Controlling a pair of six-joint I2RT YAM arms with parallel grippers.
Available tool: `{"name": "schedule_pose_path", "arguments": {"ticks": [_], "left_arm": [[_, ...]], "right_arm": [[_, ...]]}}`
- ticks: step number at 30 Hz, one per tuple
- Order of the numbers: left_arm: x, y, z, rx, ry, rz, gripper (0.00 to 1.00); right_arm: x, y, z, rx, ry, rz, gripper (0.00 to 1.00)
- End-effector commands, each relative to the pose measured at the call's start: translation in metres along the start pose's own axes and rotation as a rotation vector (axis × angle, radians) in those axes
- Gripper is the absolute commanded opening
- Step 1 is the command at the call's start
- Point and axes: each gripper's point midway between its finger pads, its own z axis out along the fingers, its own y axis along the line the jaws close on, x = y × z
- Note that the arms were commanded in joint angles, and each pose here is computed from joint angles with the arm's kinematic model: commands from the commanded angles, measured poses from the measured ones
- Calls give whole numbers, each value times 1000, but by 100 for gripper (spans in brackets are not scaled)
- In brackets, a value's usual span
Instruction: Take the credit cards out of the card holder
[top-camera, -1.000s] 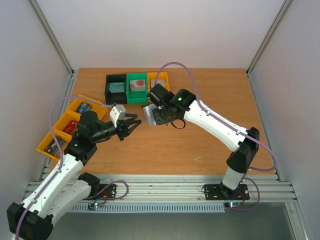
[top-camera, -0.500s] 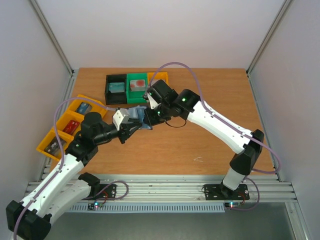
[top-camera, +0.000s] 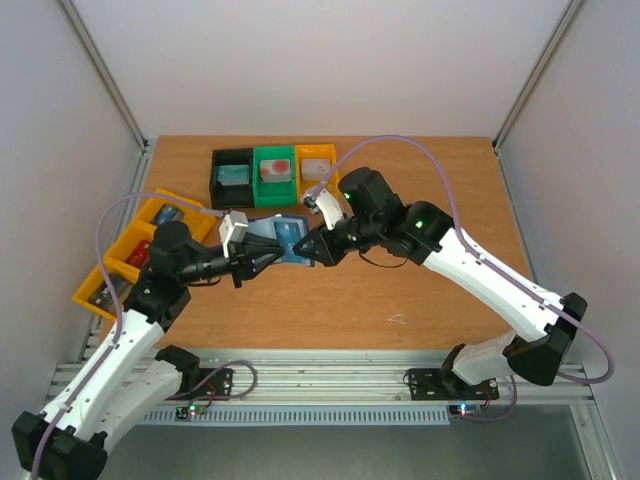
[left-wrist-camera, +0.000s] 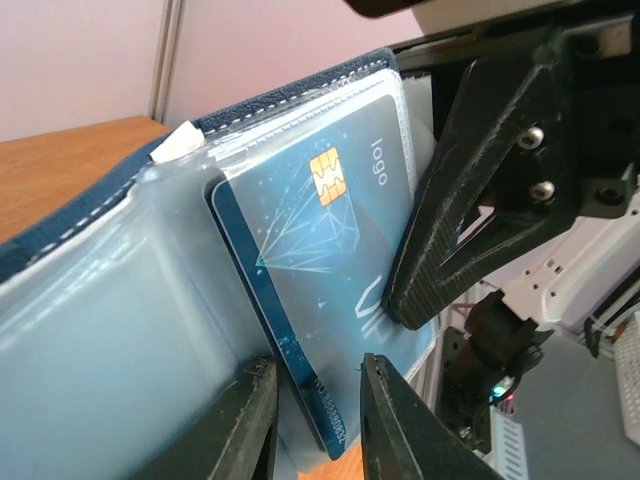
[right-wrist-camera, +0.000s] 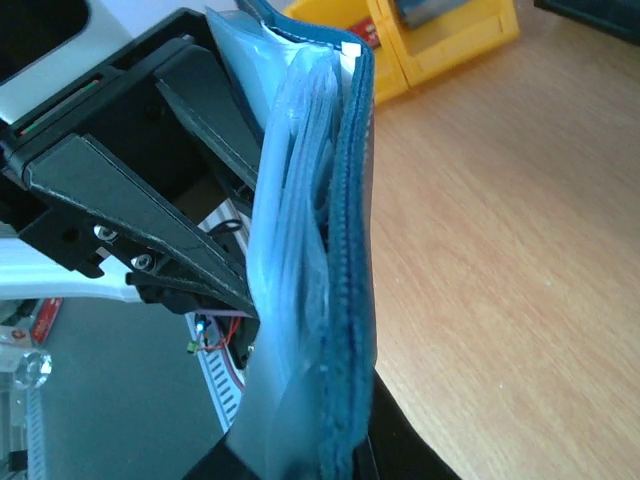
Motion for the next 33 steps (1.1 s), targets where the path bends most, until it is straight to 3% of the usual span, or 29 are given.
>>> {"name": "schedule_pose_path", "arguments": {"ticks": [1, 8, 10, 13, 21, 27, 28, 31, 33], "left_arm": [[-38, -27, -3, 128, -108, 70, 25], [-59, -35, -4, 165, -160, 54, 27], [-60, -38, -4, 178, -163, 60, 21], [-60, -40, -4, 188, -163, 58, 1], [-57, -45, -12, 187, -159, 61, 0], [-65, -52, -16, 209, -166, 71, 0], [-69, -54, -16, 220, -170, 73, 1], [-80, -60, -16, 252, -165, 36, 23], [-82, -61, -16, 263, -153, 27, 32]], "right_arm": [[-21, 55, -7, -268, -100, -160, 1], [-29, 40, 9, -211, -133, -144, 1], [-33, 28, 14, -148, -145, -119, 1], [-37, 21, 21, -129, -155, -95, 1], [-34, 22, 11, -163, -172, -121, 10], [-27, 23, -8, -213, -192, -133, 10], [-27, 21, -8, -211, -195, -135, 9], [-31, 22, -8, -219, -193, -141, 9], [-34, 24, -7, -230, -195, -143, 8]]}}
